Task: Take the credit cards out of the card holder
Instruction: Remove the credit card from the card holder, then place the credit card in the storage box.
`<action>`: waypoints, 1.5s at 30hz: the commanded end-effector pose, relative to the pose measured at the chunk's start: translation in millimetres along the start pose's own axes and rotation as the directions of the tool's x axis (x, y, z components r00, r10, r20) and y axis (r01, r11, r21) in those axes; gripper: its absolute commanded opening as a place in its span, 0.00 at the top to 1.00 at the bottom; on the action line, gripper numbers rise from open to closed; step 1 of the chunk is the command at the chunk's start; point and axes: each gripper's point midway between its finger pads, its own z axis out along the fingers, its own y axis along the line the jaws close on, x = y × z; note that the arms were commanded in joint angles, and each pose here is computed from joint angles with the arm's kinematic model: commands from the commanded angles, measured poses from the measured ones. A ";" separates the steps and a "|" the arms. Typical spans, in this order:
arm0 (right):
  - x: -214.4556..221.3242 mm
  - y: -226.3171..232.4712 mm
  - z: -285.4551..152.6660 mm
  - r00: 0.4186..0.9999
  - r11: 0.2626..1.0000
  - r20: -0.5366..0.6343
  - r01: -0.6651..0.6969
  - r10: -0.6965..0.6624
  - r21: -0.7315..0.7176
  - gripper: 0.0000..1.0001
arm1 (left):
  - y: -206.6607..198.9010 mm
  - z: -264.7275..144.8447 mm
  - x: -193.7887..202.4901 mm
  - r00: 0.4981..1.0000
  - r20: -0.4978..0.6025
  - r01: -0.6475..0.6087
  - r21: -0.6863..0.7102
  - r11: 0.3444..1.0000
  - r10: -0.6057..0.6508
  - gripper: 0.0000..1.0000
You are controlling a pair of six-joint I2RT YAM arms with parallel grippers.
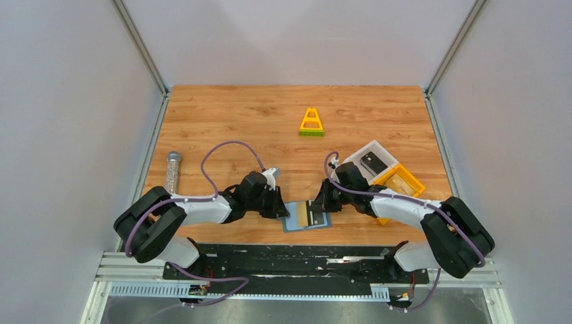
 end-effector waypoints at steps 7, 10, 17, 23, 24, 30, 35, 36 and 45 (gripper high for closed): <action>-25.4 17.8 -39.5 0.983 0.988 0.101 0.149 -0.153 0.044 1.00 | -35.1 -22.1 -25.3 1.000 0.006 -0.026 0.027 0.999 0.026 0.58; -36.6 20.4 -51.2 0.976 0.987 0.156 0.139 -0.150 0.080 1.00 | -56.1 -32.6 -37.4 0.999 0.034 -0.043 0.085 0.995 0.040 0.53; -52.0 50.4 -75.4 0.968 0.983 0.195 -0.172 0.155 0.070 1.00 | -73.5 -48.5 -66.0 0.967 0.172 -0.209 0.109 0.972 0.189 0.51; -54.0 67.9 -88.1 0.890 0.903 0.195 -0.427 0.412 0.039 1.00 | -96.4 -54.3 -65.5 0.844 0.270 -0.507 0.119 0.854 0.463 0.53; -53.6 68.9 -89.0 0.871 0.883 0.194 -0.467 0.451 0.042 1.00 | -102.0 -56.9 -63.4 0.821 0.291 -0.540 0.114 0.834 0.491 0.52; -42.7 66.4 -91.0 0.748 0.729 0.159 -0.664 0.644 0.167 1.00 | -109.0 -69.7 -65.3 0.733 0.369 -0.636 0.072 0.769 0.572 0.48; -34.8 68.1 -83.7 0.684 0.658 0.116 -0.727 0.721 0.197 1.00 | -110.4 -78.5 -65.3 0.678 0.417 -0.683 0.052 0.729 0.605 0.46; -33.6 66.3 -82.4 0.669 0.642 0.120 -0.740 0.734 0.199 1.00 | -109.4 -78.5 -64.1 0.675 0.415 -0.687 0.050 0.725 0.610 0.46; -32.8 63.1 -80.9 0.648 0.621 0.132 -0.759 0.751 0.193 1.00 | -111.5 -81.9 -58.8 0.641 0.417 -0.723 0.045 0.690 0.644 0.44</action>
